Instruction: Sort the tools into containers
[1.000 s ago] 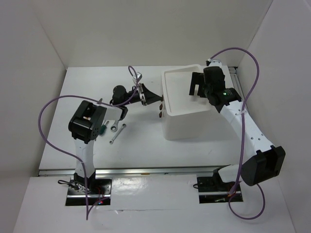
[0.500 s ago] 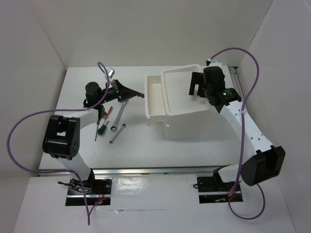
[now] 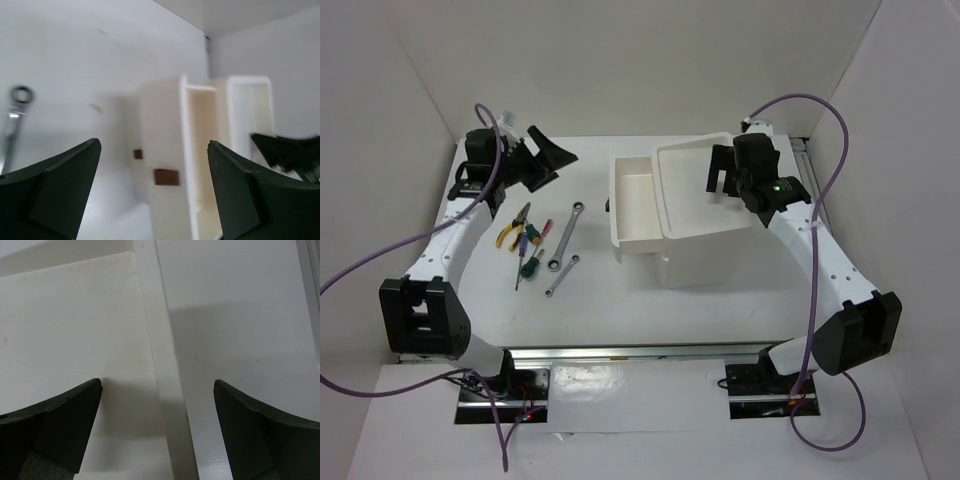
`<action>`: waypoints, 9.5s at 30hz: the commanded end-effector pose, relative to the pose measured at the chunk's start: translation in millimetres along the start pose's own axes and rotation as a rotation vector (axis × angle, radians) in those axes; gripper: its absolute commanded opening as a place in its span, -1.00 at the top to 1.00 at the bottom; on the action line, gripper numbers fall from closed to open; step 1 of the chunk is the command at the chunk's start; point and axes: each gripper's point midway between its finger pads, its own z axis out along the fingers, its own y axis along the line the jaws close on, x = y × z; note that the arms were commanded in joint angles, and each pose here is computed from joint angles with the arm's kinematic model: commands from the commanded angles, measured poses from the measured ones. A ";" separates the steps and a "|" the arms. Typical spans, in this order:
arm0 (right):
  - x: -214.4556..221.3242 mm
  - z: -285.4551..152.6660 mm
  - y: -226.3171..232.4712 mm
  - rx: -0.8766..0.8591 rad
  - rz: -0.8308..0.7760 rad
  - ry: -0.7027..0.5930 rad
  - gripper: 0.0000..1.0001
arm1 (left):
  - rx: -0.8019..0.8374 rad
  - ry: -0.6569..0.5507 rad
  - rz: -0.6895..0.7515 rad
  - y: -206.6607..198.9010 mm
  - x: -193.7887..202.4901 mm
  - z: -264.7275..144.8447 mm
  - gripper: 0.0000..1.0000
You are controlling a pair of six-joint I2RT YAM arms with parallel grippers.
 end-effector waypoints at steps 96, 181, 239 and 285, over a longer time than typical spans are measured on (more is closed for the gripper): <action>20.8 -17.0 -23.5 0.119 -0.021 0.021 -0.99 | -0.485 -0.062 0.272 -48.2 32.3 -49.5 -1.00; 23.1 -21.1 -21.0 0.085 -0.019 0.005 -0.99 | 0.096 0.228 0.214 -158.1 82.4 16.1 0.88; 25.5 -21.0 -16.9 0.087 0.020 0.016 -0.99 | -0.174 0.113 0.534 -116.3 148.6 110.4 0.26; 11.4 -42.7 -22.2 0.076 0.021 -0.062 -0.99 | 0.486 0.182 -0.460 -12.7 184.2 112.7 -0.22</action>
